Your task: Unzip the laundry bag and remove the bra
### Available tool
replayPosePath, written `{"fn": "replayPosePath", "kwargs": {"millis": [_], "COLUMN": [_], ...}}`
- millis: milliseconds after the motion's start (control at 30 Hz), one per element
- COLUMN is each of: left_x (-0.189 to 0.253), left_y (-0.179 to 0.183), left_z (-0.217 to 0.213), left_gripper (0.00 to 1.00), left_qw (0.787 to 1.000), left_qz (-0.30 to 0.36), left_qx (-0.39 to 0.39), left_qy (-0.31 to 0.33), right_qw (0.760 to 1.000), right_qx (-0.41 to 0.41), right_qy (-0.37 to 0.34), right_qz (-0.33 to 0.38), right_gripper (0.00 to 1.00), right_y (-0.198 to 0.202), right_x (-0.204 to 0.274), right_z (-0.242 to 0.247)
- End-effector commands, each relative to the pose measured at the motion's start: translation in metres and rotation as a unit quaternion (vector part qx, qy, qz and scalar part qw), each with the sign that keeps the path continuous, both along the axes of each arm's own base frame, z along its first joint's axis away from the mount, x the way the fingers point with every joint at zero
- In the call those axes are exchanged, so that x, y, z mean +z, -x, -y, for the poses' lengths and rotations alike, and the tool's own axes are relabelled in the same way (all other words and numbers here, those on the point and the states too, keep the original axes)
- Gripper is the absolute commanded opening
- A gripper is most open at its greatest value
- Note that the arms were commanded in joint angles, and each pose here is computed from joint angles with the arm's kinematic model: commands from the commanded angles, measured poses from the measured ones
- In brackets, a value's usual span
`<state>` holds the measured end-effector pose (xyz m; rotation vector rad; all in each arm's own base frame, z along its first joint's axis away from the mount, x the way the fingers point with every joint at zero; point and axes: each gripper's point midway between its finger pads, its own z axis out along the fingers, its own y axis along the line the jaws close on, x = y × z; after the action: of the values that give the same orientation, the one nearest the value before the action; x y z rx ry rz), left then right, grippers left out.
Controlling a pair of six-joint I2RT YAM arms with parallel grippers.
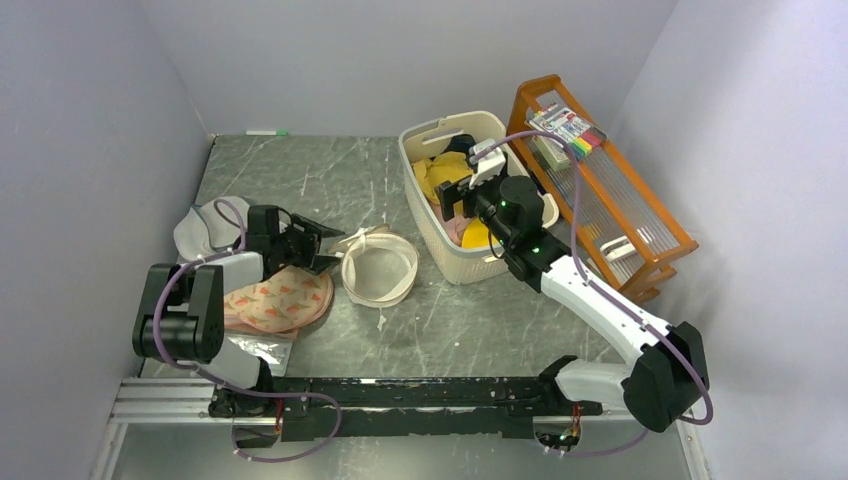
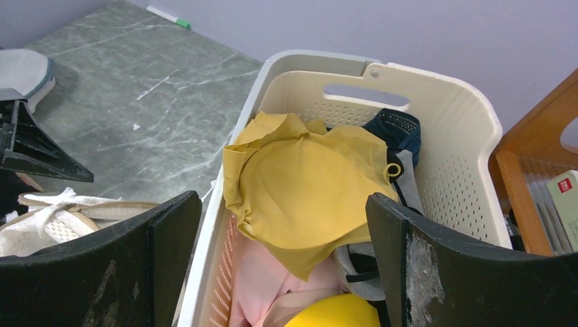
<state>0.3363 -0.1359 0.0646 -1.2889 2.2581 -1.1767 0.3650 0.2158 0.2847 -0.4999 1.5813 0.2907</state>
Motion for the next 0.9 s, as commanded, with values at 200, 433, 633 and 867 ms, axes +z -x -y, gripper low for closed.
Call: {"fn": "replayPosePath", "kwargs": {"millis": [200, 433, 633, 867], "left_x": [0.051, 0.114, 0.152, 0.190], "left_y": [-0.045, -0.050, -0.029, -0.008], "left_z": [0.004, -0.022, -0.049, -0.067], "left_gripper": [0.41, 0.16, 0.07, 0.07], "left_qw": [0.986, 0.941, 0.883, 0.779], "left_qz": [0.158, 0.328, 0.415, 0.507], "left_qx": [0.021, 0.028, 0.030, -0.005], "left_qy": [0.042, -0.077, -0.219, -0.368], "right_qw": [1.000, 0.999, 0.999, 0.999], "right_qx": [-0.013, -0.030, -0.029, -0.020], "right_qy": [-0.011, -0.014, -0.017, -0.017], "right_qz": [0.026, 0.026, 0.029, 0.021], "right_gripper": [0.92, 0.92, 0.92, 0.92], "right_y": [0.004, 0.002, 0.005, 0.004], "right_x": [0.015, 0.019, 0.022, 0.017], "right_z": [0.007, 0.012, 0.012, 0.006]}}
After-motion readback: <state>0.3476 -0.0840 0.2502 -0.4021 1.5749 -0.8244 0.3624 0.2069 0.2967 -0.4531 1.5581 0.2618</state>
